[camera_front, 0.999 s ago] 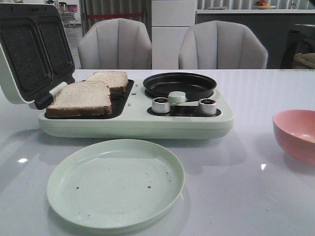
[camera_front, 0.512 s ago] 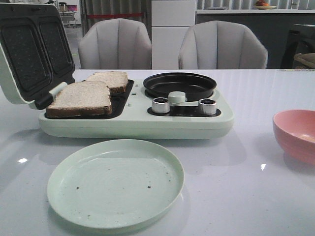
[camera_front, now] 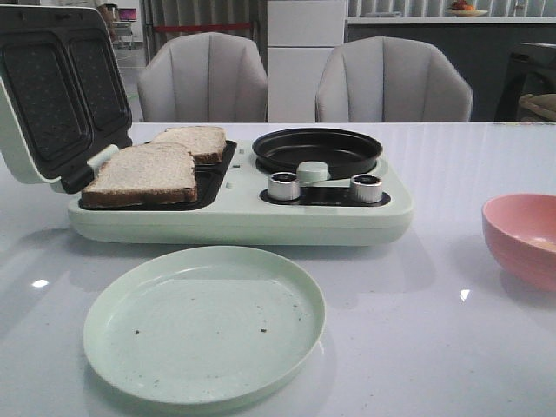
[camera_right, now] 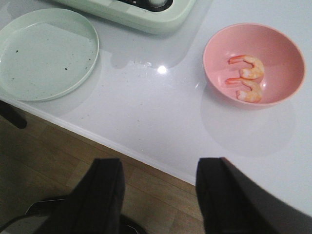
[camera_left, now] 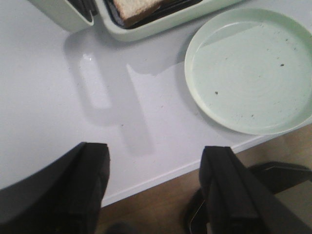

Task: Make breakfast with bread and shrimp
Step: 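Release the bread and withdraw the right gripper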

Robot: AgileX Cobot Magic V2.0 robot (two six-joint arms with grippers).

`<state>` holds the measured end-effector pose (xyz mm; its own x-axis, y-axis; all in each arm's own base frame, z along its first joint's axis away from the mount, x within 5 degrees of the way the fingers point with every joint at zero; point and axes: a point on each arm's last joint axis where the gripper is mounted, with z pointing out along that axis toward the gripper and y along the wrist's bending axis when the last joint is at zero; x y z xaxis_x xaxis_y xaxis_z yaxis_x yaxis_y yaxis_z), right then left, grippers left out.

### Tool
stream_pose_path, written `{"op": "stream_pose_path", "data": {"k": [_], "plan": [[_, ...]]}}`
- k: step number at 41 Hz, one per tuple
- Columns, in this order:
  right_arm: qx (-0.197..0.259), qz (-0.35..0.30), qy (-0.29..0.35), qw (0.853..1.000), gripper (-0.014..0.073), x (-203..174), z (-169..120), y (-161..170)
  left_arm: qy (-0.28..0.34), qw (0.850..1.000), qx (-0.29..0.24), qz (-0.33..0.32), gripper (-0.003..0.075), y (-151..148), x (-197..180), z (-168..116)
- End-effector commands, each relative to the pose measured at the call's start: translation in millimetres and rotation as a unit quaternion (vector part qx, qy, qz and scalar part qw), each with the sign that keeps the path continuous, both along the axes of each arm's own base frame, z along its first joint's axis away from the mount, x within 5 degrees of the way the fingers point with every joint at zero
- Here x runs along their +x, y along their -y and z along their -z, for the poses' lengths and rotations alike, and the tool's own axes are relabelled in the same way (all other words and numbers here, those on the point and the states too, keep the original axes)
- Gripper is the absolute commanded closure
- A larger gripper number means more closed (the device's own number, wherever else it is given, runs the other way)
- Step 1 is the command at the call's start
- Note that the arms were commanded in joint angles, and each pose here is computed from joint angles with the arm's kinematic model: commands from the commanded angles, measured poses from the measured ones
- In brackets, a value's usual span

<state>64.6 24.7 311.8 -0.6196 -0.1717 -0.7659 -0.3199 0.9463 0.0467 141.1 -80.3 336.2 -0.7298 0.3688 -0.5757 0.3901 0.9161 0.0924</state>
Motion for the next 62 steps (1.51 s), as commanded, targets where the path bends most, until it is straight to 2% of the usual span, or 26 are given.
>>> {"op": "stream_pose_path", "data": {"k": [1,9,16,28,32,36,42,50,55,58,62], "plan": [[0.011,0.002,0.043,0.999,0.0148,4.2,-12.5,-0.7,0.012,1.000,0.021,-0.013,0.0323,1.8,13.3,-15.8],[0.011,0.002,0.043,0.999,0.0148,4.2,-12.5,-0.7,-0.005,0.996,0.058,-0.068,0.0419,-8.8,50.1,-15.4],[0.011,0.002,0.043,0.999,0.0148,4.2,-12.5,-0.7,-0.034,0.990,0.055,-0.123,0.0458,-42.4,79.4,-12.9],[0.011,0.002,0.043,0.999,0.0148,4.2,-12.5,-0.7,-0.024,0.978,-0.077,-0.192,0.0575,-103.3,125.2,-19.5],[0.011,0.002,0.043,0.999,0.0148,4.2,-12.5,-0.7,-0.009,0.970,-0.104,-0.219,0.0619,-120.4,143.5,-20.6],[0.011,0.002,0.043,0.999,0.0148,4.2,-12.5,-0.7,-0.003,0.965,-0.119,-0.234,0.0620,-133.6,165.8,-22.2],[0.011,0.002,0.043,0.999,0.0148,4.2,-12.5,-0.7,0.014,0.963,-0.138,-0.232,0.0620,-140.6,203.2,-25.2],[0.011,0.002,0.043,0.999,0.0148,4.2,-12.5,-0.7,0.026,0.950,-0.215,-0.227,0.0620,-140.9,249.4,-25.5],[0.011,0.002,0.043,0.999,0.0148,4.2,-12.5,-0.7,0.001,0.936,-0.279,-0.217,0.0620,-135.9,269.7,-17.5],[0.011,0.002,0.043,0.999,0.0148,4.2,-12.5,-0.7,-0.013,0.930,-0.316,-0.187,0.0620,-129.0,274.4,-17.0],[0.011,0.002,0.043,0.999,0.0148,4.2,-12.5,-0.7,-0.002,0.925,-0.358,-0.129,0.0620,-119.0,275.1,-24.4]]}}
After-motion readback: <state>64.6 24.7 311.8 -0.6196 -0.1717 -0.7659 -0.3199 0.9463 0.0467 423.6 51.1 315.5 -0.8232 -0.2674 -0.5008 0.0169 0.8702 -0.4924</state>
